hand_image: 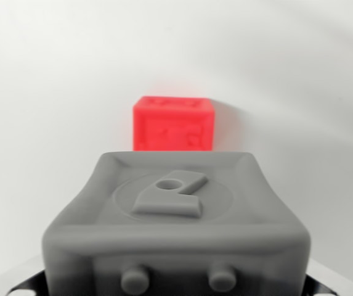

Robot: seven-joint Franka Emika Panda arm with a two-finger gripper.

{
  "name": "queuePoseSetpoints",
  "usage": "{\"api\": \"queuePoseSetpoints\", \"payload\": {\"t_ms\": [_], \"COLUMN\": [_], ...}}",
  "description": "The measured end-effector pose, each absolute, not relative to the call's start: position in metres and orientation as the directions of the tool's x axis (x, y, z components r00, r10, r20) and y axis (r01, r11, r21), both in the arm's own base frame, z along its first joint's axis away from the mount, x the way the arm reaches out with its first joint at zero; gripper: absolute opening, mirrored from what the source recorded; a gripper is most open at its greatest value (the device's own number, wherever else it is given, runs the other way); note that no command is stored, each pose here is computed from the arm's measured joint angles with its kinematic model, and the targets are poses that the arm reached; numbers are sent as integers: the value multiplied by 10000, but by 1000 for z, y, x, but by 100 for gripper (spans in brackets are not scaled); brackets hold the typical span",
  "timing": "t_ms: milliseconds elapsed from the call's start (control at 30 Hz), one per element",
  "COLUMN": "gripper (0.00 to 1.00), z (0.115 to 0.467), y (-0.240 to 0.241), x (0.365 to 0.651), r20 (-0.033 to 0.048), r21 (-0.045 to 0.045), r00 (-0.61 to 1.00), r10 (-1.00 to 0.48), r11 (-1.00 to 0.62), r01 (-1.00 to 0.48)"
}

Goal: Destack cube

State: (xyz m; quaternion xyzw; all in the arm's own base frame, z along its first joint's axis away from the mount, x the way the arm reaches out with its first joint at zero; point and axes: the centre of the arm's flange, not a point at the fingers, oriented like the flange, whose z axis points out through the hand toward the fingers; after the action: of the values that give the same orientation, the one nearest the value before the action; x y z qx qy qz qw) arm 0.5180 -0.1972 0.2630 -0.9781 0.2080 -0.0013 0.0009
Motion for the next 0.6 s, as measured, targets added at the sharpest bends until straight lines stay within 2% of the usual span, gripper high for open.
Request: {"api": "queuePoseSetpoints", "payload": {"t_ms": [233, 367, 500, 600], "gripper": [0, 0, 0, 0], "z": [285, 293, 289, 288], "y": [-197, -195, -187, -182], "x": [518, 518, 517, 517], "r20": [26, 56, -29, -53], "r21": [-37, -44, -26, -22], "r00": [9130, 9079, 9016, 8973], "r10": [-4080, -4191, -4327, -4413], "r11": [-9130, -9079, -9016, -8973], "r01": [-4080, -4191, -4327, -4413]}}
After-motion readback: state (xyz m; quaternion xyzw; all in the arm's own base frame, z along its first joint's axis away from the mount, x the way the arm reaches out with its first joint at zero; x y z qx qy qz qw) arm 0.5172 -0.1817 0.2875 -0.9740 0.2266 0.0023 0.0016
